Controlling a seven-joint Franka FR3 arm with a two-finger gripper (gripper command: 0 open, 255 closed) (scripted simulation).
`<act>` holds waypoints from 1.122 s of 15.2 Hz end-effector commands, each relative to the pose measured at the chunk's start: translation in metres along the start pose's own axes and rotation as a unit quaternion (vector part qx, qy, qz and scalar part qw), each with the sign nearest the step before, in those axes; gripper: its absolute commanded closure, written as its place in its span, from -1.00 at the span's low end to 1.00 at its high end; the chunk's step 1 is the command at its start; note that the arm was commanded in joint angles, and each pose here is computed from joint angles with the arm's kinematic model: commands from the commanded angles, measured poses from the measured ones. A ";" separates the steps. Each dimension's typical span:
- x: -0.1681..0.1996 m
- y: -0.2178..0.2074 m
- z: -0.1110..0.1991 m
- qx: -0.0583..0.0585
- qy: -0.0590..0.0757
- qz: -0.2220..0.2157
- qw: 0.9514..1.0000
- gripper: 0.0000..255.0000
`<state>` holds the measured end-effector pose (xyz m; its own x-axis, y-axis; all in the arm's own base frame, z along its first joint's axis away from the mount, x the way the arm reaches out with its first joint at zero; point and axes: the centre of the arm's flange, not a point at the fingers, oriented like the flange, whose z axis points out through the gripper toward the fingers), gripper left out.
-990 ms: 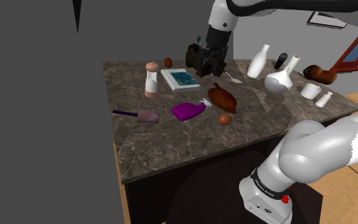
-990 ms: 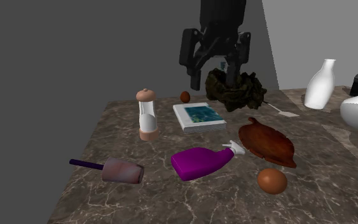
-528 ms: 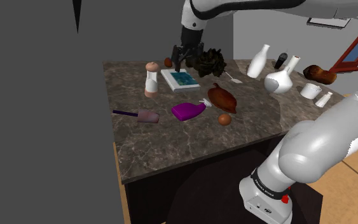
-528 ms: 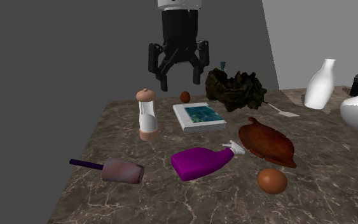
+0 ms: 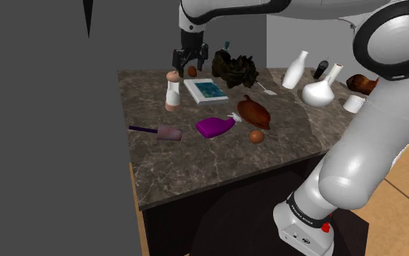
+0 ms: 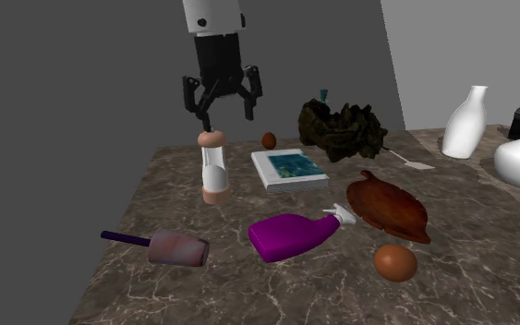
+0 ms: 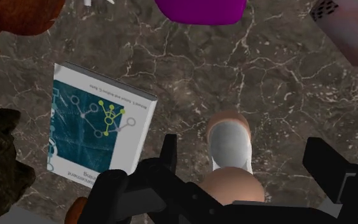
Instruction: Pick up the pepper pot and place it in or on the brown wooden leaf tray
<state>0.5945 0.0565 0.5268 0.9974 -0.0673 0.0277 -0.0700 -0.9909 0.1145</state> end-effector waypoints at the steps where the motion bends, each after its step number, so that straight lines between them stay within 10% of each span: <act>1: 0.025 -0.007 0.010 -0.010 0.002 -0.001 1.000 -1.00; 5: 0.075 -0.022 0.022 -0.029 0.005 -0.004 1.000 -1.00; 17: 0.076 -0.020 0.062 -0.029 0.005 -0.004 1.000 -1.00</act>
<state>0.6730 0.0643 0.4657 0.9977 -0.0574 0.0361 -0.0628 -0.9830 0.1726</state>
